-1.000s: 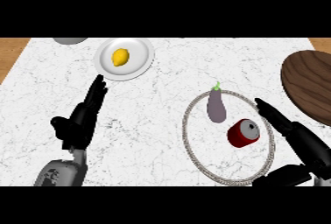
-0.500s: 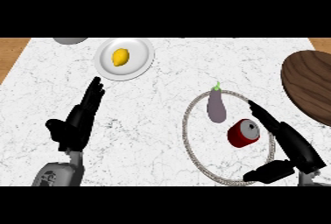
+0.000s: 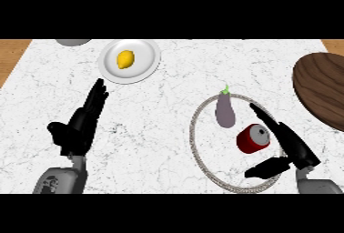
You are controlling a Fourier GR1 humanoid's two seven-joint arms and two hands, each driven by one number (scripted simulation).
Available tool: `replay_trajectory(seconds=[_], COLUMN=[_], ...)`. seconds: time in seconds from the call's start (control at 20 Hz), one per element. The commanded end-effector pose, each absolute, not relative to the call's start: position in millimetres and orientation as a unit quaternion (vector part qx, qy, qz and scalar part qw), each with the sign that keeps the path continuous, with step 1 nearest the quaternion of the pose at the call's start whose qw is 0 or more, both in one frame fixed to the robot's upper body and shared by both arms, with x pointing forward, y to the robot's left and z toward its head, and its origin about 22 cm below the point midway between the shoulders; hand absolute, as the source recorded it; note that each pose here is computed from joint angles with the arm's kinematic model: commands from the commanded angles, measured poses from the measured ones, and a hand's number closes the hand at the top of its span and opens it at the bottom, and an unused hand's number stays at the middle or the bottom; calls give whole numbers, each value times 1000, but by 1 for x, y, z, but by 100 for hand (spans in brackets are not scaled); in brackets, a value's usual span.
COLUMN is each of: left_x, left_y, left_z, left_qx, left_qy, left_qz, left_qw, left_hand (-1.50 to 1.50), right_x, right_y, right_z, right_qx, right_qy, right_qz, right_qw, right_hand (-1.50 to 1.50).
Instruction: Pick the can from the placemat and place it in the bowl
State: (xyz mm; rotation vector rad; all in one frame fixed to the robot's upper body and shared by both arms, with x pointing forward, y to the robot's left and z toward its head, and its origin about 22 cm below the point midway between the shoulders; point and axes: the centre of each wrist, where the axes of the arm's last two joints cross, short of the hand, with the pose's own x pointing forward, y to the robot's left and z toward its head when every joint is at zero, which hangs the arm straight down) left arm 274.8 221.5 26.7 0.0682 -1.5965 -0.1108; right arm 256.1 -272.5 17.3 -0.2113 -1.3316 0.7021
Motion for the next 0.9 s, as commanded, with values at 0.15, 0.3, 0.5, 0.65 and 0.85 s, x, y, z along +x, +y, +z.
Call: replay_trajectory(seconds=[0.15,0.3,0.5,0.65,0.85], left_x=[274,274,274,265,254], left_y=[200,208,201,217,212], left_z=[29,32,23,9,25], left_qx=[23,31,30,35,35], left_qy=[-714,-716,-716,-715,-714], left_qz=[-52,-51,-46,-49,-47], left_qw=[698,696,696,696,698], left_hand=[0,0,0,0,0], right_x=[274,264,261,224,226], right_y=[-271,-257,-269,-252,-310], right_z=[6,14,-5,-13,15], right_qx=[-75,-85,-63,-46,-58], right_qy=[-602,-618,-628,-636,-648], right_qz=[402,426,419,393,354], right_qw=[686,655,652,663,672], right_hand=[150,150,150,150,150])
